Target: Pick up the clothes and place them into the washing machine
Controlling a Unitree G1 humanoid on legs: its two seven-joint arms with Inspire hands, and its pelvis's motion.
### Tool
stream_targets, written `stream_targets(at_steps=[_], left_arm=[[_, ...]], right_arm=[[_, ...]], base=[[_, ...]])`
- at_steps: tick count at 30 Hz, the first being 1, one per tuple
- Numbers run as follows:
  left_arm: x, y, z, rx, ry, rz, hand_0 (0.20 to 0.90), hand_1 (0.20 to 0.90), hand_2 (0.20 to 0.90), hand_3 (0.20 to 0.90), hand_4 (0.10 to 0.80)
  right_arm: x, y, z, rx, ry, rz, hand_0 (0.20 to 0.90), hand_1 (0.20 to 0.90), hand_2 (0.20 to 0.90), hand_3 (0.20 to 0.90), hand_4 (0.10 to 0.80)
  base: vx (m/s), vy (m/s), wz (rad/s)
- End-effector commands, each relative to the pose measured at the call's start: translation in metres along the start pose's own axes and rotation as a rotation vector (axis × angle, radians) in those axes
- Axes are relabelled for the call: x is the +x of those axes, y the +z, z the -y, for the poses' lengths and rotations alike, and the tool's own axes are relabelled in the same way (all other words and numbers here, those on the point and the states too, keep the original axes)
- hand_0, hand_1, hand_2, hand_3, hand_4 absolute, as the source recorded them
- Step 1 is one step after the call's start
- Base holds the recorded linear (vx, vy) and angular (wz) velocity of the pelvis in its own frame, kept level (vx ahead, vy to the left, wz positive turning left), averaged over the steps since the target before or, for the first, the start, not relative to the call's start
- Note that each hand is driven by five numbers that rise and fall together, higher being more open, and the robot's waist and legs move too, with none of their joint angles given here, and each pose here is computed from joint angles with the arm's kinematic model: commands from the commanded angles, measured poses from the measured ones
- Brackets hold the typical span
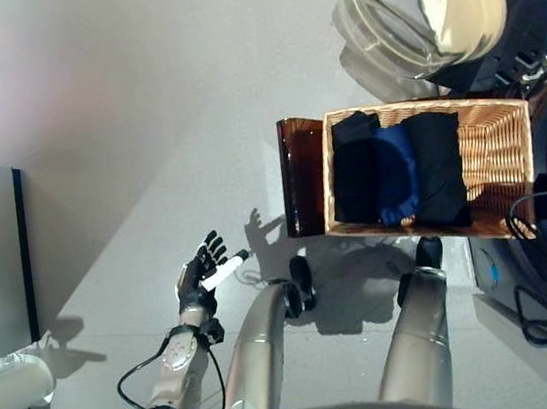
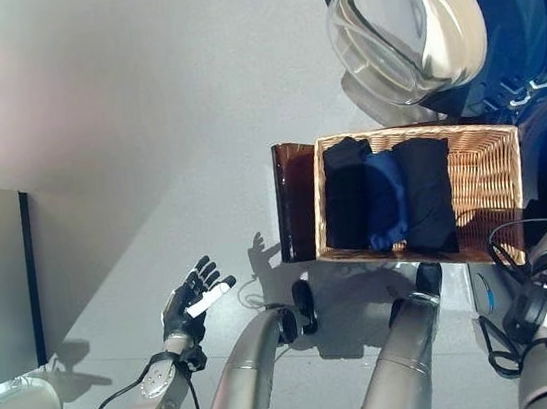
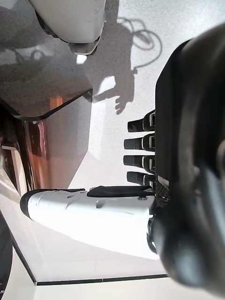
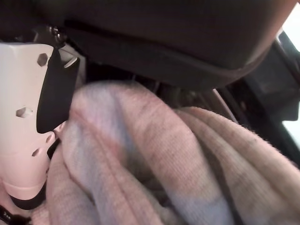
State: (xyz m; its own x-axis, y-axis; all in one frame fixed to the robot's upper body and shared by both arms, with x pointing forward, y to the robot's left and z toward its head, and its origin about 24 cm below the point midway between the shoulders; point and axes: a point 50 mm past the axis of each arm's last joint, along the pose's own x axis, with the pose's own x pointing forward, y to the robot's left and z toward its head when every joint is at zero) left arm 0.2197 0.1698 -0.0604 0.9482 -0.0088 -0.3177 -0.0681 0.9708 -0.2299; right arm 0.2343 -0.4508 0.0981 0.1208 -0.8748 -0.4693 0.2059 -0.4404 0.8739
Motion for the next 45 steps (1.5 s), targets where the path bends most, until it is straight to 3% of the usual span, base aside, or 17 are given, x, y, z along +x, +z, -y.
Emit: stream_targets(at_steps=[1, 15, 26, 27, 28, 37, 45], left_arm=[[-0.012, 0.012, -0.038, 0.009, 0.123, 0.09, 0.9, 0.9, 0.9, 0.9, 0.8], [-0.012, 0.013, -0.037, 0.017, 0.111, 0.086, 0.9, 0.9, 0.9, 0.9, 0.8], [-0.013, 0.016, -0.034, 0.009, 0.102, 0.102, 0.9, 0.9, 0.9, 0.9, 0.8], [-0.012, 0.016, -0.034, 0.007, 0.102, 0.102, 0.9, 0.9, 0.9, 0.9, 0.8], [-0.012, 0.017, -0.035, 0.007, 0.107, 0.105, 0.9, 0.9, 0.9, 0.9, 0.8], [-0.01, 0.019, -0.036, -0.002, 0.124, 0.115, 0.9, 0.9, 0.9, 0.9, 0.8], [-0.007, 0.021, -0.036, 0.009, 0.109, 0.112, 0.9, 0.9, 0.9, 0.9, 0.8]], right_arm=[[-0.005, 0.056, -0.076, -0.01, 0.283, 0.249, 0.2, 0.2, 0.2, 0.2, 0.3], [-0.003, 0.065, -0.079, -0.046, 0.26, 0.278, 0.2, 0.2, 0.2, 0.2, 0.3], [-0.019, 0.045, -0.1, -0.037, 0.314, 0.232, 0.2, 0.2, 0.2, 0.2, 0.3], [-0.018, 0.046, -0.098, -0.029, 0.302, 0.232, 0.62, 0.62, 0.62, 0.62, 0.6], [-0.017, 0.046, -0.097, -0.026, 0.293, 0.233, 0.9, 0.9, 0.9, 0.9, 0.8], [-0.012, 0.035, -0.078, -0.073, 0.242, 0.195, 0.9, 0.9, 0.9, 0.9, 0.8], [-0.008, 0.013, -0.052, -0.288, 0.221, 0.127, 0.9, 0.9, 0.9, 0.9, 0.8]], base=[[0.0, 0.0, 0.0], [0.002, 0.002, -0.01], [0.021, 0.009, -0.04], [0.099, 0.009, -0.05], [-0.058, 0.023, -0.01], [0.001, -0.001, -0.01], [-0.02, -0.01, -0.03]])
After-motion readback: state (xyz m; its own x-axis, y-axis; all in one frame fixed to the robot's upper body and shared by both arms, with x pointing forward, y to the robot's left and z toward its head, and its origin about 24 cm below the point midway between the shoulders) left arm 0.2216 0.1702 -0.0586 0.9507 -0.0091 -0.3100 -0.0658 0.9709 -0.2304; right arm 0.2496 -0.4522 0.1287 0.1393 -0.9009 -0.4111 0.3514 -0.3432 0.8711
